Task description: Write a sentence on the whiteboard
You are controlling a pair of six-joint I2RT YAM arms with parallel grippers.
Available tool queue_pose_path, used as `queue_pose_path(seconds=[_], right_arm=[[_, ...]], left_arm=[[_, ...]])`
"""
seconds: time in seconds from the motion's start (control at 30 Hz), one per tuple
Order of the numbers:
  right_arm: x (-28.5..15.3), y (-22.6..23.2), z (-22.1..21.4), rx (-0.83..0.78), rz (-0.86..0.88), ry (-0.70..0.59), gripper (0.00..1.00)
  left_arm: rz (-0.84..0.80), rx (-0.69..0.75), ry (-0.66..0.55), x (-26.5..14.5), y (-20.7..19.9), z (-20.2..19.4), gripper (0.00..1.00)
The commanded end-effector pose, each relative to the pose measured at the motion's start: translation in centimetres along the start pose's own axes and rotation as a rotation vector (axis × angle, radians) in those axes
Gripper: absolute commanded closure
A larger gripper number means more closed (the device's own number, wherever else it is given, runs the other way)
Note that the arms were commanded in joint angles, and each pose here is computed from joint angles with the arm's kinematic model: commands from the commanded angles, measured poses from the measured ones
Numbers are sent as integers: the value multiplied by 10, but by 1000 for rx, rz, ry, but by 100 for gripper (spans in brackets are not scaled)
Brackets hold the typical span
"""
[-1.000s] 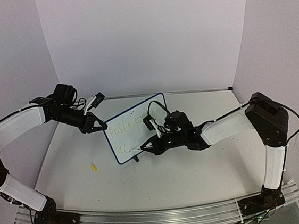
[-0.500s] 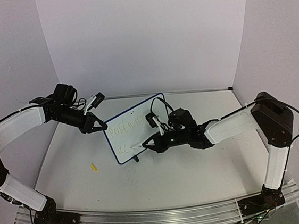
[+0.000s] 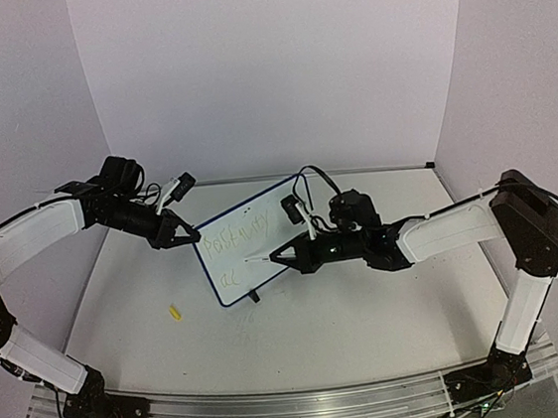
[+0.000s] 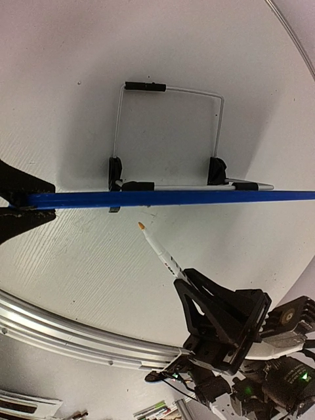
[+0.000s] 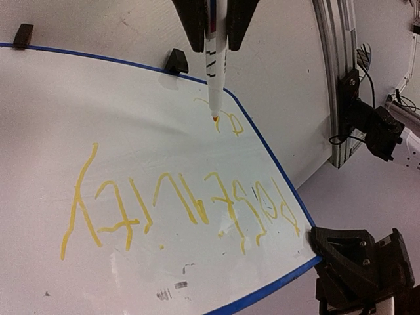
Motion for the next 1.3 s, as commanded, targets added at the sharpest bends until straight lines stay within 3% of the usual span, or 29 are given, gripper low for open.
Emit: queue_pose_path(seconds=[0.0,0.83,1.27], right_arm=[[5,1,11,-28,44,-42,100],[39,-5,0,-48,37,55,100],[21,-10,6,-32,-133,-38,100]], left_arm=[[-27,-14,18,3,-1,1,100],[-29,-19,26,5,0,0,100],[-27,-15,23,3,-1,1,100]])
Point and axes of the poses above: each gripper's point midway between its finger pads, its own x axis out along the fingers, its own y axis along the line the jaws close on, z = x × y, the point moved 10 cm from there along -x, back along the fingers, and after that the axes turned 2 degrees about x, right-handed, at the moved point
